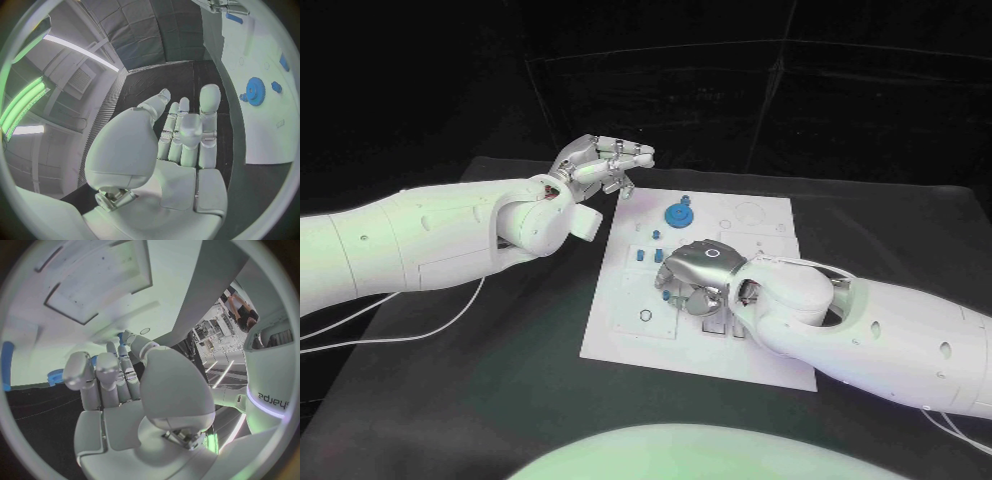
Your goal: Assemble the parts on the task board
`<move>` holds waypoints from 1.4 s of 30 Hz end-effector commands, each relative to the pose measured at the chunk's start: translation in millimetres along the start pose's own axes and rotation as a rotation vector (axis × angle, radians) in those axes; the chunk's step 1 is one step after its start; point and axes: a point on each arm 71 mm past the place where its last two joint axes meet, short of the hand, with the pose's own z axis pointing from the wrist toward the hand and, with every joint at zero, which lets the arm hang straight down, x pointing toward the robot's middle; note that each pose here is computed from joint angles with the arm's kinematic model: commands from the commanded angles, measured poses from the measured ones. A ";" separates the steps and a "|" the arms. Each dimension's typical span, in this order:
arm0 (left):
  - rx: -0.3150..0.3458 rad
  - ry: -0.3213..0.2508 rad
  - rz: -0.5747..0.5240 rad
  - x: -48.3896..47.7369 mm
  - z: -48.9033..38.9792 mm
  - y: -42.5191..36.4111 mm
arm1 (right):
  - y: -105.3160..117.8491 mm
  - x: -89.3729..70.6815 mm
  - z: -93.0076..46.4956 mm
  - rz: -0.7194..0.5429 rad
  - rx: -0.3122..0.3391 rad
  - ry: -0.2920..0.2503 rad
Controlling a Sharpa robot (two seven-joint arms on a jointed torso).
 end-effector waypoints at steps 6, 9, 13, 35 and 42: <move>-0.003 0.012 -0.010 0.5 0.0 -0.6 | -1.7 -8.8 -15.2 0.048 -0.022 -0.099; -0.005 0.013 -0.010 0.1 -0.1 -0.5 | -6.7 -11.3 -26.0 0.069 -0.008 -0.113; -0.006 0.014 -0.011 -0.2 -0.3 -0.4 | -18.4 -24.2 -40.6 0.088 0.032 -0.140; -0.011 0.027 -0.016 2.0 0.6 0.7 | -93.0 -52.4 -78.4 0.028 0.276 -0.056; -0.011 0.029 -0.017 2.1 0.7 1.1 | -104.6 -58.3 -81.2 -0.016 0.311 -0.094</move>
